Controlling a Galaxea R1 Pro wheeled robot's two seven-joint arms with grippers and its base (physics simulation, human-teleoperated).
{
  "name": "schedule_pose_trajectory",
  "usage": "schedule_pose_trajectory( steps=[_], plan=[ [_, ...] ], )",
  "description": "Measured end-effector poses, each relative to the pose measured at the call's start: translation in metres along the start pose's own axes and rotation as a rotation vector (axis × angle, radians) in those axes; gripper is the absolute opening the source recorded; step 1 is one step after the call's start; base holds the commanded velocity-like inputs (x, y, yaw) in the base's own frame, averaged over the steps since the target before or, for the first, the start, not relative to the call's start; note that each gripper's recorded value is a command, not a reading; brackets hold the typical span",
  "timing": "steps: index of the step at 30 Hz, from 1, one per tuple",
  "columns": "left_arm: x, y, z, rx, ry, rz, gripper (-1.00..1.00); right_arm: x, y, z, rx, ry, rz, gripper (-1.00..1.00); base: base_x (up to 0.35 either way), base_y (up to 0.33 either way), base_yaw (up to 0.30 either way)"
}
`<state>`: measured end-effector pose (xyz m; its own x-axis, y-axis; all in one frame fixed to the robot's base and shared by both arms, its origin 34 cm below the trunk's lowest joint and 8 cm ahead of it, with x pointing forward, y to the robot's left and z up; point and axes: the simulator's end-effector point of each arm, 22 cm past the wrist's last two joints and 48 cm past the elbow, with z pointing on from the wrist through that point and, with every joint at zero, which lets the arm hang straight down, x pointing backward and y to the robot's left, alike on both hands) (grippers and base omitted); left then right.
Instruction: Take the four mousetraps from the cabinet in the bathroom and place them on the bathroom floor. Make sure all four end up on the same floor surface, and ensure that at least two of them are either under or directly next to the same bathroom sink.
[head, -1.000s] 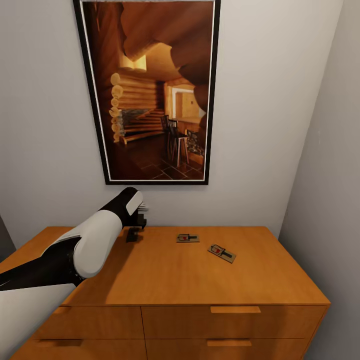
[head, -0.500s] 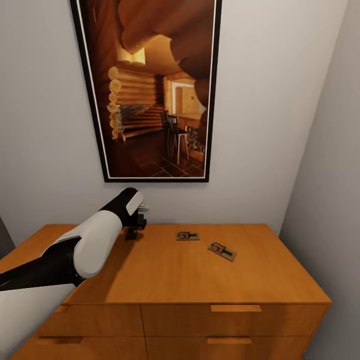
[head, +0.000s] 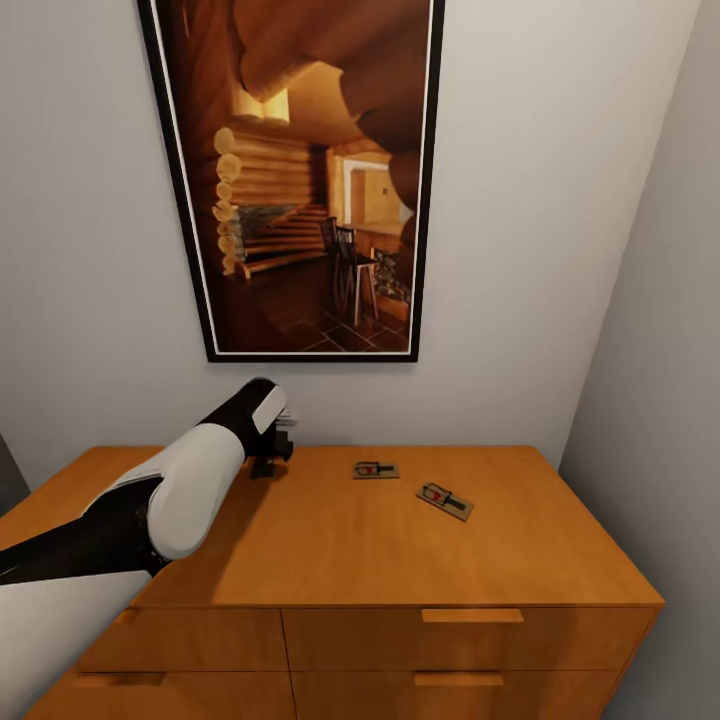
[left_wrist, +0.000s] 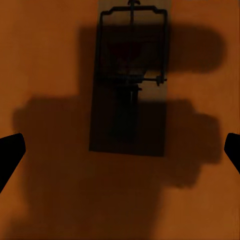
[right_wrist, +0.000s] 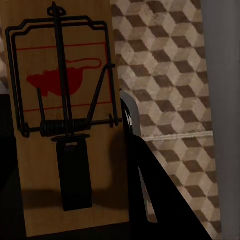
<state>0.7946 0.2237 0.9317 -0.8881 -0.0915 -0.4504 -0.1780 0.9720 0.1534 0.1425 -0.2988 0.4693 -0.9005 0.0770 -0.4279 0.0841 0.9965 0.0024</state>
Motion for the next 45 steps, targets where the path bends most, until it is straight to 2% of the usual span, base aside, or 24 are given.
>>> schedule_pose_trajectory(
  steps=[13, 45],
  plan=[
    [0.0047, -0.0005, 0.0036, 0.0, 0.008, 0.002, 1.0, 0.0001, 0.0001, 0.0, -0.001, 0.0, -0.001, -1.0, 0.07, 0.035, 0.0],
    [0.0074, -0.0017, 0.0105, -0.002, 0.019, 0.004, 1.0, 0.0033, -0.0001, -0.0015, 0.0, 0.01, -0.002, -1.0, 0.002, 0.001, 0.0]
  ],
)
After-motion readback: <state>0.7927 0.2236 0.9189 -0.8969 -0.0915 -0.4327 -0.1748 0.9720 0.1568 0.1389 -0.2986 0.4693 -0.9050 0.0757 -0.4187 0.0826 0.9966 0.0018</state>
